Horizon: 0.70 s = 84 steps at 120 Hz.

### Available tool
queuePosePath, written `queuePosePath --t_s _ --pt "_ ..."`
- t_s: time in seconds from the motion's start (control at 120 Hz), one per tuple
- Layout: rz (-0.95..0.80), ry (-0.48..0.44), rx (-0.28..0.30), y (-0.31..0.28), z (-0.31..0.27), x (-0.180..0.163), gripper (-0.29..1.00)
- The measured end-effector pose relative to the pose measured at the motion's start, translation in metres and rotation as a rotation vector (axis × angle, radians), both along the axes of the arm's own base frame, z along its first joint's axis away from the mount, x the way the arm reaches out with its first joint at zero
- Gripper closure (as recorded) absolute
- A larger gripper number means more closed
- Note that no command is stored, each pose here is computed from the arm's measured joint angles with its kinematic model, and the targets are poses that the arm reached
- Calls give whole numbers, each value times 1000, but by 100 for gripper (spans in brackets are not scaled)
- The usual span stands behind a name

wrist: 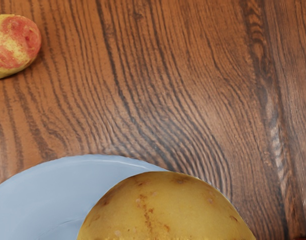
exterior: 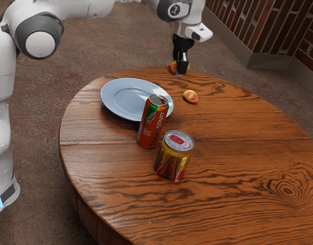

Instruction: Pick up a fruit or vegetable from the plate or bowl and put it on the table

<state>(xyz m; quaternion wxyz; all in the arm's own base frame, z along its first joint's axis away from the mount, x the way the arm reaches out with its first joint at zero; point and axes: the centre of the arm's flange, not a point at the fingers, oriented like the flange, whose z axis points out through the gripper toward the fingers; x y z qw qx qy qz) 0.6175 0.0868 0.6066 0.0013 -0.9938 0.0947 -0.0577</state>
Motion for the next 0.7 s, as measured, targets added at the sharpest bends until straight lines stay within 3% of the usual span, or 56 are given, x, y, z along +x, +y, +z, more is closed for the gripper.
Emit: queuePosePath --t_s 0.242,0.442,0.517,0.6,0.7 --pt "29 -36 -8 1 -64 52 50" --pt "50 -93 -4 3 -76 67 48" --pt "47 -110 -2 -1 -77 69 42" --pt "46 -116 -1 -3 -77 70 23" --pt "46 -114 7 -3 -74 69 11"
